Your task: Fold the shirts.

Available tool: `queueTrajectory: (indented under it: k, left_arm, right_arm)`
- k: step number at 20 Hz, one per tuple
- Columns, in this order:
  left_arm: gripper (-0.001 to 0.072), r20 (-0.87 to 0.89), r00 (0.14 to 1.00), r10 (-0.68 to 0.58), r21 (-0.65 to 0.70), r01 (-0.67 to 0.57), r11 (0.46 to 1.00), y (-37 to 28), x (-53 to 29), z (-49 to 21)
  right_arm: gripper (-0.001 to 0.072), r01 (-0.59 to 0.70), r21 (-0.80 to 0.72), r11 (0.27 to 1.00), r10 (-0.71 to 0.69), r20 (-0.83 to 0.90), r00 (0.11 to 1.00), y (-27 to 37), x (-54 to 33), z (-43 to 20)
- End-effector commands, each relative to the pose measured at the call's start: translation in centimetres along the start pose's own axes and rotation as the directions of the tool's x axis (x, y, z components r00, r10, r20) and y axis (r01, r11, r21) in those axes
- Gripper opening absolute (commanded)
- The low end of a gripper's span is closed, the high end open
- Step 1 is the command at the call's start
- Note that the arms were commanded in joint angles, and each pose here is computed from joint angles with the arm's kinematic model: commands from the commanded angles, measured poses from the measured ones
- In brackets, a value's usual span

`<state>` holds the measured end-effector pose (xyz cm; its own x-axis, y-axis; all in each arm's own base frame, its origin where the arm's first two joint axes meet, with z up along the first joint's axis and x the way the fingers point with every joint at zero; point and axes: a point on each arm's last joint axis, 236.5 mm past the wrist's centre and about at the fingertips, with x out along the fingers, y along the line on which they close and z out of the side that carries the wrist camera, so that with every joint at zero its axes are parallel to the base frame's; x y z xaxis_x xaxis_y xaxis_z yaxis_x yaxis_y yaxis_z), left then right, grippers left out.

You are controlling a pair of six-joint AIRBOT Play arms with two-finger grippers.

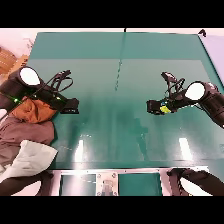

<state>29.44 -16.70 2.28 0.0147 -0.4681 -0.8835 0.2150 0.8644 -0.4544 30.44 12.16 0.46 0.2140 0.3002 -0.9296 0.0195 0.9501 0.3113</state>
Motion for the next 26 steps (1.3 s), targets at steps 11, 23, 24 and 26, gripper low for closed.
queueTrajectory:
  k: [11, 23, 24, 26]
  left_arm:
    - [0.0022, 0.004, 1.000, 0.001, 0.000, -0.001, 1.000, 0.0, 0.0, 0.1]
    - [0.0130, 0.163, 0.960, 0.229, 0.049, -0.239, 0.970, 5.5, -1.0, 3.8]
    - [0.0611, 0.178, 0.919, 0.353, 0.054, -0.367, 0.929, 8.6, -2.0, 4.2]
    - [0.0718, 0.176, 0.778, 0.603, -0.015, -0.611, 0.792, 14.6, -5.4, 4.1]
  right_arm:
    - [0.0018, 0.000, 0.001, 1.000, 0.000, -0.003, 1.000, 0.0, 0.1, -0.1]
    - [0.0018, -0.008, 0.001, 1.000, 0.008, 0.041, 0.999, 0.2, 0.1, 0.9]
    - [0.0017, -0.008, 0.001, 1.000, 0.008, 0.040, 0.999, 0.2, 0.1, 0.9]
    - [0.0018, -0.007, 0.001, 1.000, 0.007, 0.039, 0.999, 0.2, 0.1, 0.9]
